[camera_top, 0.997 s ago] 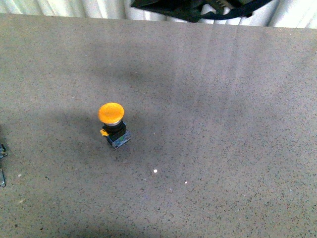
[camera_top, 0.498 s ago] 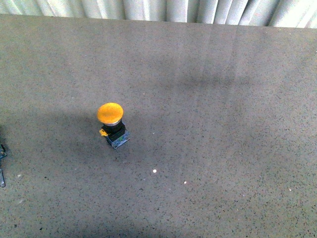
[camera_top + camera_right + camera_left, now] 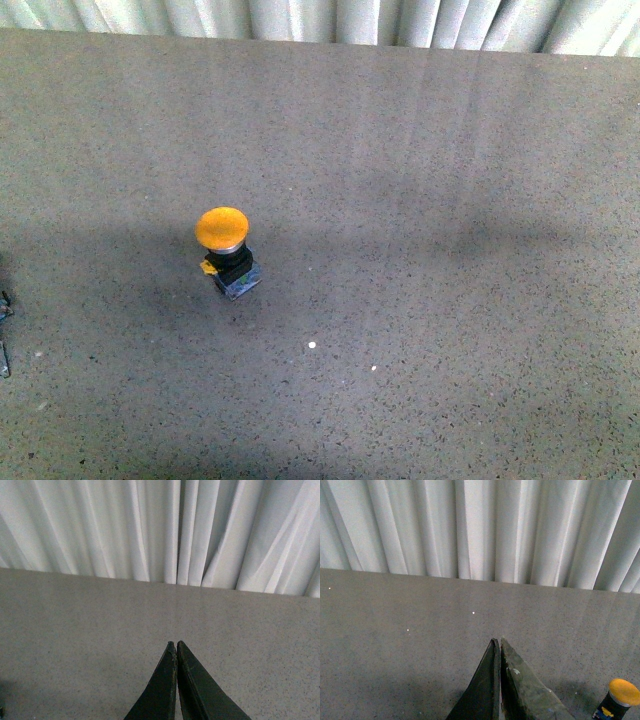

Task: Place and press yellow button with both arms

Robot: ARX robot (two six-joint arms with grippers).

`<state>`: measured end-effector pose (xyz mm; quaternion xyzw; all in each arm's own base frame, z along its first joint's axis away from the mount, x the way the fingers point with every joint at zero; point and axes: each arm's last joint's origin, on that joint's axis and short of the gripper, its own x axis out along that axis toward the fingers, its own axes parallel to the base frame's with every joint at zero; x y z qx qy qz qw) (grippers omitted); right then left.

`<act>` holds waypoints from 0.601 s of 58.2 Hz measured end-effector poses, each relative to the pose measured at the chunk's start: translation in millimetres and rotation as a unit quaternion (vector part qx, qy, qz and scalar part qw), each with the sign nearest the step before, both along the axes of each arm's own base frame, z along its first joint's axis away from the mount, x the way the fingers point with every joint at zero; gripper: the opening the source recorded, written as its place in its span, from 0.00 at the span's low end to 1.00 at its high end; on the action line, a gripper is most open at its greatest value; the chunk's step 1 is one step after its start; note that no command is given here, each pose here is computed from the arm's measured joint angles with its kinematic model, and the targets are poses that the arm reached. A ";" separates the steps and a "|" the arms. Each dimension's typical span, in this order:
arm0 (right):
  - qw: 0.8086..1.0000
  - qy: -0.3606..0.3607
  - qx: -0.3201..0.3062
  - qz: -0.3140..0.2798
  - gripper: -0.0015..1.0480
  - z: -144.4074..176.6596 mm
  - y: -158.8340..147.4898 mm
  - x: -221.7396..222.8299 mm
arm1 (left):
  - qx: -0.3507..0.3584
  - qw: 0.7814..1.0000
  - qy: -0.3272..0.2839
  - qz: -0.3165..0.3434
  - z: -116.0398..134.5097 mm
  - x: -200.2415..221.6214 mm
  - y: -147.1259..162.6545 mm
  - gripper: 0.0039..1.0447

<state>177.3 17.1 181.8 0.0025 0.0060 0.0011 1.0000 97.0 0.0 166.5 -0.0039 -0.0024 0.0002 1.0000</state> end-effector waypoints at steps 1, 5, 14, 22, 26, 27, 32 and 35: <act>1.000 0.000 0.000 0.000 0.01 -1.1 -1.2 -2.8 | 0.000 1.000 0.000 0.000 0.0 0.0 0.0 0.01; 1.000 0.000 0.000 0.000 0.01 -3.0 -3.4 -8.7 | 0.000 1.000 0.000 0.000 0.0 0.0 0.0 0.01; 1.000 0.001 0.000 0.011 0.01 -6.8 -12.5 -19.9 | 0.000 1.000 0.000 0.000 0.0 0.0 0.0 0.01; 1.000 -0.005 0.000 -0.001 0.01 -11.1 -16.6 -28.0 | 0.000 1.000 0.000 0.000 0.0 0.0 0.0 0.01; 1.000 -0.006 0.000 0.000 0.01 -15.7 -16.6 -31.7 | 0.000 1.000 0.000 0.000 0.0 0.0 0.0 0.01; 1.000 -0.003 0.000 0.000 0.01 -17.1 -16.6 -32.7 | 0.000 1.000 0.000 0.000 0.0 0.0 0.0 0.01; 1.000 -0.006 0.000 -0.001 0.01 -14.7 -16.8 -37.3 | 0.000 1.000 0.000 0.000 0.0 0.0 0.0 0.01; 1.000 -0.008 0.000 -0.001 0.01 -13.3 -16.8 -40.0 | 0.000 1.000 0.000 0.000 0.0 0.0 0.0 0.01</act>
